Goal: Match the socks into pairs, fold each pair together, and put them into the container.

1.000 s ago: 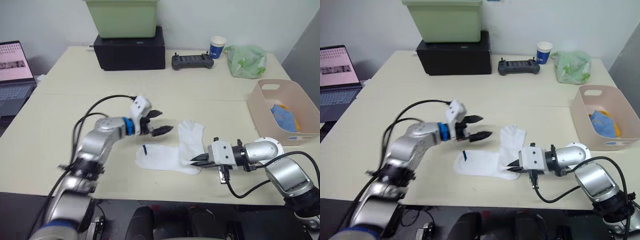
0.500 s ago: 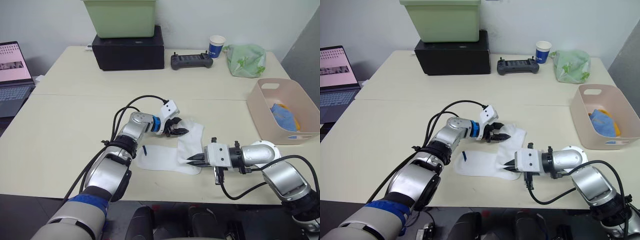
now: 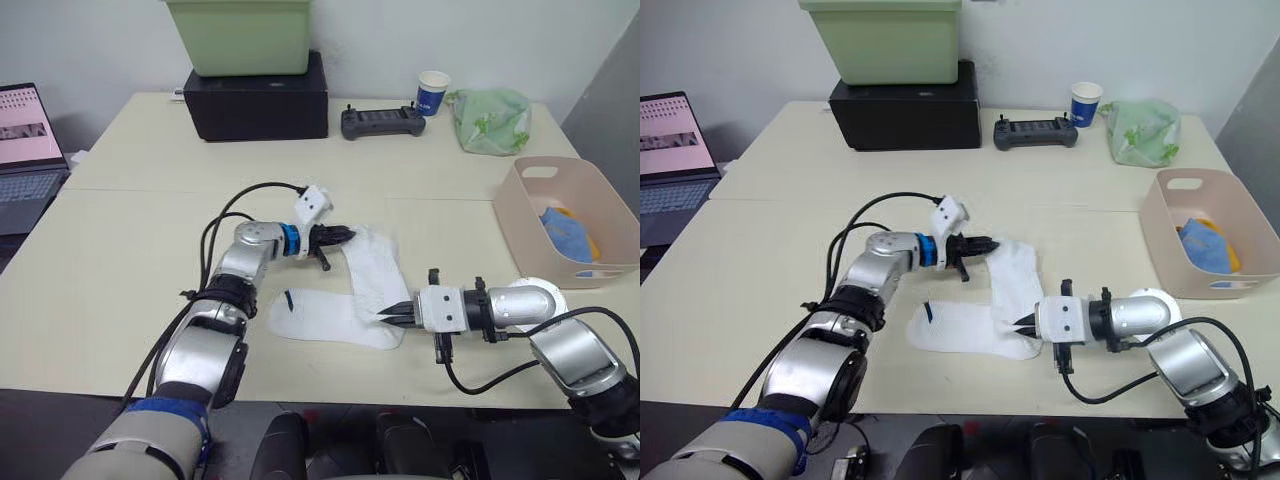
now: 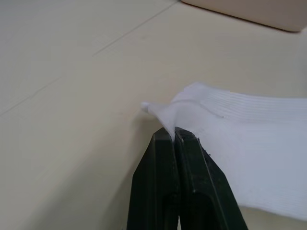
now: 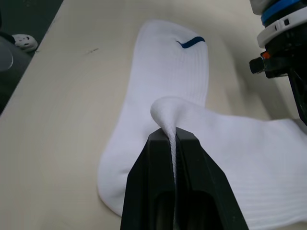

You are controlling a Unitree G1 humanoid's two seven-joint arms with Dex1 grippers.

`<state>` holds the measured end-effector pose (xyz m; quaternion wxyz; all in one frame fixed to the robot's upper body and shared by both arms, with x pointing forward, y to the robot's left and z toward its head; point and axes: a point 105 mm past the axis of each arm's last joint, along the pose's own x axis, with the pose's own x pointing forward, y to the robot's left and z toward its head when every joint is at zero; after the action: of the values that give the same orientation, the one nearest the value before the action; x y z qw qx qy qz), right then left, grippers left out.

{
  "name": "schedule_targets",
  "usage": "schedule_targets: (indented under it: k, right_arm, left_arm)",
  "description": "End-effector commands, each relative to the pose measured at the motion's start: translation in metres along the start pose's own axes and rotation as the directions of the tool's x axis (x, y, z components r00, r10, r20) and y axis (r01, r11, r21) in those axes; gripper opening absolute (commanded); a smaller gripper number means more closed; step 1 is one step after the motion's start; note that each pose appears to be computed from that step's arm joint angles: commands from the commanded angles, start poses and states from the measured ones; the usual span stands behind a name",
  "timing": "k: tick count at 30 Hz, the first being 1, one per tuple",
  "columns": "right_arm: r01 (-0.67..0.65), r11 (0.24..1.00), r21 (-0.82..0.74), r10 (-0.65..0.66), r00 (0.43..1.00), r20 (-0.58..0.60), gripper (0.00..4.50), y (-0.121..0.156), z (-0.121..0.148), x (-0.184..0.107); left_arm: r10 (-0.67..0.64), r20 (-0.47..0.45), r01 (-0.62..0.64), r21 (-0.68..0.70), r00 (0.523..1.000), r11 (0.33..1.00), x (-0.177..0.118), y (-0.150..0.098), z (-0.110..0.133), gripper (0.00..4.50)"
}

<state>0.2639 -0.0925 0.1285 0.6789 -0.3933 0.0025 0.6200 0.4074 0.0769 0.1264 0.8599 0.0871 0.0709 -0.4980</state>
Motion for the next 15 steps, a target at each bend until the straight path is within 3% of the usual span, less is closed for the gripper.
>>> schedule_targets:
  k: [1,6,9,12,15]
  right_arm:
    - [0.038,0.991,-0.129,-0.045,0.997,-0.055,0.0,-0.033,-0.015,-0.016]
    - [-0.002,0.994,-0.107,-0.003,0.999,-0.046,0.0,-0.054,-0.046,-0.009]
    - [-0.037,0.997,-0.061,0.037,0.999,-0.011,0.74,-0.058,-0.051,-0.007]
    - [-0.03,0.998,-0.052,0.032,0.999,0.036,1.77,-0.063,-0.042,-0.01]
    - [0.045,0.998,0.044,-0.049,0.996,0.08,2.83,-0.071,-0.036,-0.025]
  left_arm:
    - [0.117,0.099,-0.11,-0.074,0.988,0.991,-0.034,0.007,0.012,0.02]
    - [0.27,0.111,-0.254,-0.138,0.956,0.957,-0.061,-0.005,0.0,0.02]
    - [0.345,0.106,-0.327,-0.153,0.933,0.933,-0.064,-0.008,-0.008,0.0]
    - [0.364,0.12,-0.345,-0.155,0.924,0.926,-0.064,-0.012,-0.008,0.0]
    - [0.371,0.116,-0.35,-0.167,0.921,0.922,-0.069,-0.016,-0.01,0.61]
